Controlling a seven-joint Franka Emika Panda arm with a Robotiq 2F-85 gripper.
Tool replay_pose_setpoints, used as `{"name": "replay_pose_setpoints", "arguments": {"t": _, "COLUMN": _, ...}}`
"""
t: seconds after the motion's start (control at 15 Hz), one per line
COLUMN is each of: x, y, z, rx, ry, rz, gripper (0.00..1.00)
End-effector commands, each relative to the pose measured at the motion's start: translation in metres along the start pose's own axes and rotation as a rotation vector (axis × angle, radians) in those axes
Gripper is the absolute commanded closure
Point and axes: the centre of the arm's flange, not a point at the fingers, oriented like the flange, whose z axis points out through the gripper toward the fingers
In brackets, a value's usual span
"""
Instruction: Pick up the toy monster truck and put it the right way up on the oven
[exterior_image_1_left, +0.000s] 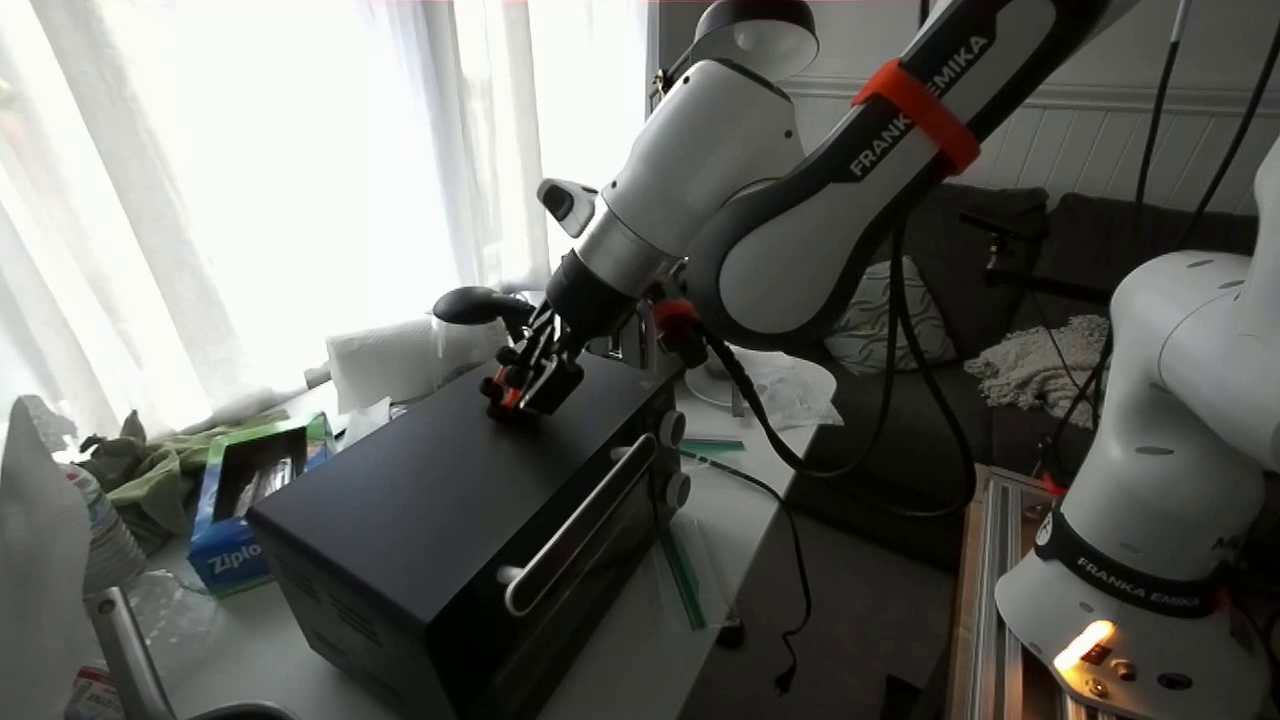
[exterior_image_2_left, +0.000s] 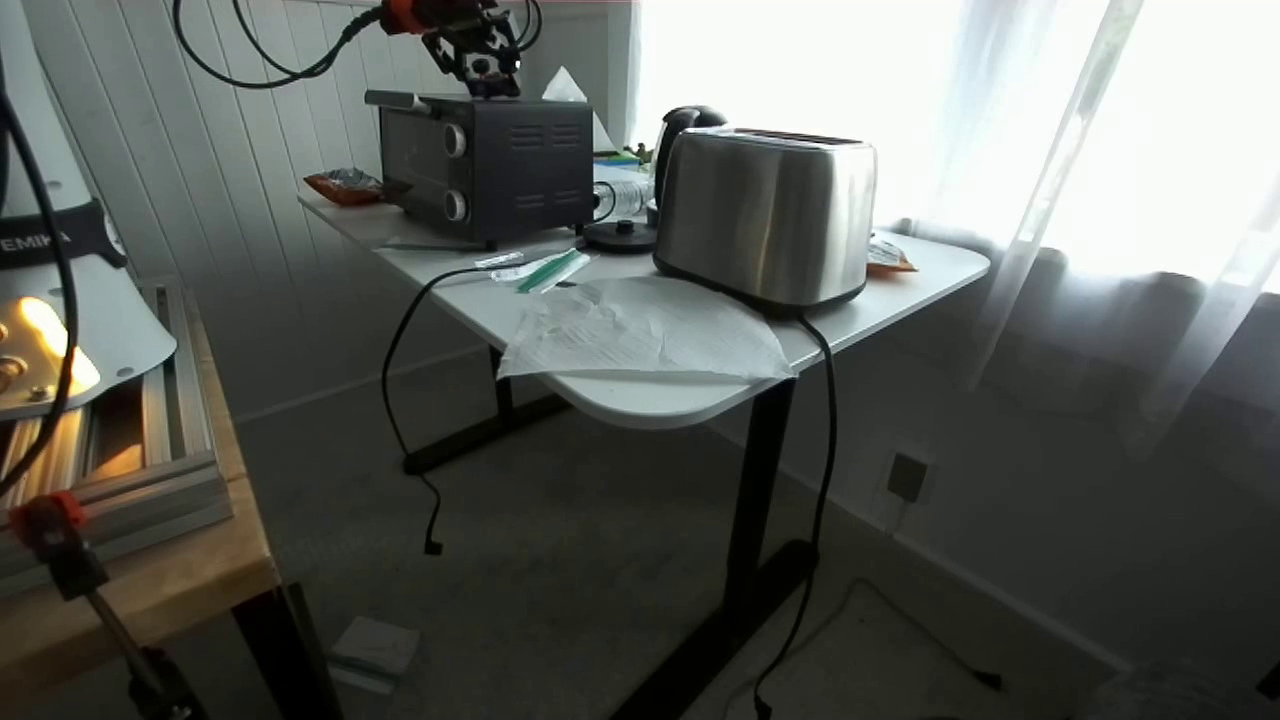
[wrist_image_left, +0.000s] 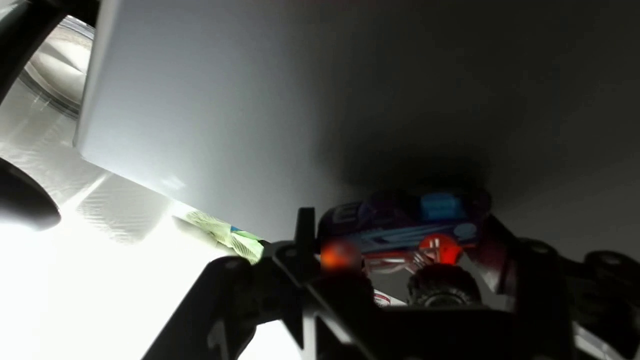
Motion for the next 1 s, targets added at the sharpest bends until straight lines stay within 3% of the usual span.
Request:
{"name": "replay_pose_setpoints", "arguments": {"t": 0.0, "x": 0.001, "y": 0.009, "z": -0.002, "rx": -0.006, "ry": 0.001, "rz": -0.005, "gripper": 0.52}}
{"name": "replay_pose_setpoints", "arguments": {"t": 0.33, "x": 0.008, "y": 0.008, "z": -0.023, "rx": -0.062, "ry": -0.074, "rz": -0.054, "gripper": 0.53}}
{"name": "replay_pose_setpoints", "arguments": {"t": 0.6, "x": 0.017, "y": 0.005, "z": -0.046, "rx": -0.131, "ry": -0.214, "rz": -0.129, "gripper": 0.53}}
{"name": "replay_pose_setpoints", "arguments": {"t": 0.93, "x": 0.047, "y": -0.025, "z": -0.061, "rx": -0.171, "ry": -0.372, "rz": -0.246, "gripper": 0.53}}
